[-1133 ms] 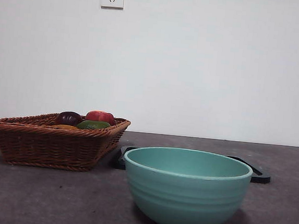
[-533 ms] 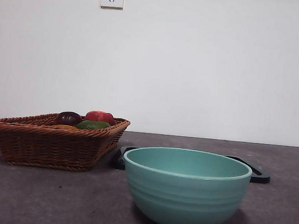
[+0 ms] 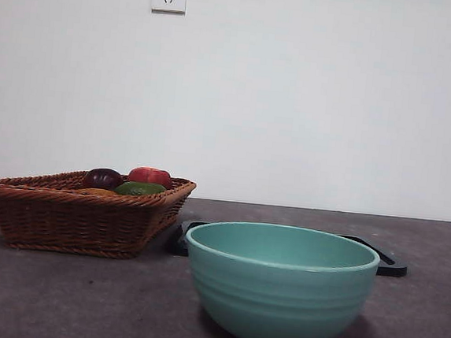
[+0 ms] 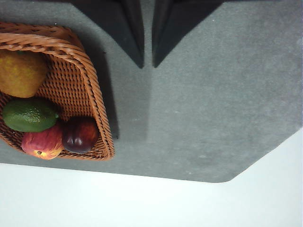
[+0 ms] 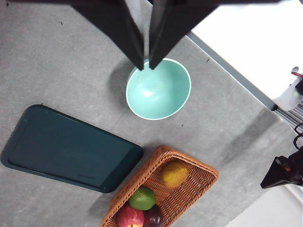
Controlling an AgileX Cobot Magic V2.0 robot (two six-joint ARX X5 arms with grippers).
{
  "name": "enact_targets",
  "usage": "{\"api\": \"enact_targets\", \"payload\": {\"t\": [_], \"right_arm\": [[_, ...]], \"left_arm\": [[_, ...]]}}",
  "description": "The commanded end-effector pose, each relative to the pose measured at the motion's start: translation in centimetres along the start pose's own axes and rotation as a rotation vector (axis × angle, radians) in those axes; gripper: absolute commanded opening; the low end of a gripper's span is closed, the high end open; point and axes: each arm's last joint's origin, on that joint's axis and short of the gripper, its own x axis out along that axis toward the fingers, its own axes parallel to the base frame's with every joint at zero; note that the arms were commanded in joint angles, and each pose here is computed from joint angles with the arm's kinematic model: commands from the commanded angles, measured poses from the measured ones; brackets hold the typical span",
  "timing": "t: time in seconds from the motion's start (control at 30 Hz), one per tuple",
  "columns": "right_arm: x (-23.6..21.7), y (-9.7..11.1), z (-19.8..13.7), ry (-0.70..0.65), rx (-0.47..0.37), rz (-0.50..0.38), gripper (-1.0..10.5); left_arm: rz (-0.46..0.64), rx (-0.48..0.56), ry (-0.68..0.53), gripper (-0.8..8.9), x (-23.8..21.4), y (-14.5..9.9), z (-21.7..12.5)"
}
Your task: Pick up the wifruite, put it on the bowl, pick up the plate, put it on desk
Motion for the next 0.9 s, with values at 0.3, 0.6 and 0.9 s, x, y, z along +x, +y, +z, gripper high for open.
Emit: {"api": "enact_targets", "payload": {"t": [0.3, 0.6, 0.9], "right_arm": [[-0.1, 0.1, 0.2, -0.014, 0.001, 0.009, 0.1], [-0.1, 0.1, 0.2, -0.014, 0.000, 0.010, 0.1], [0.3, -1.2, -0.1, -0.156, 0.006, -0.149, 0.1]], "left_arm": [[0.004, 0.025, 0.027, 0.24, 0.2, 0.1, -0.7], [0.004, 0.025, 0.027, 0.24, 0.2, 0.1, -0.7], [0.004, 0.025, 0.027, 0.24, 0.2, 0.1, -0.7]]}}
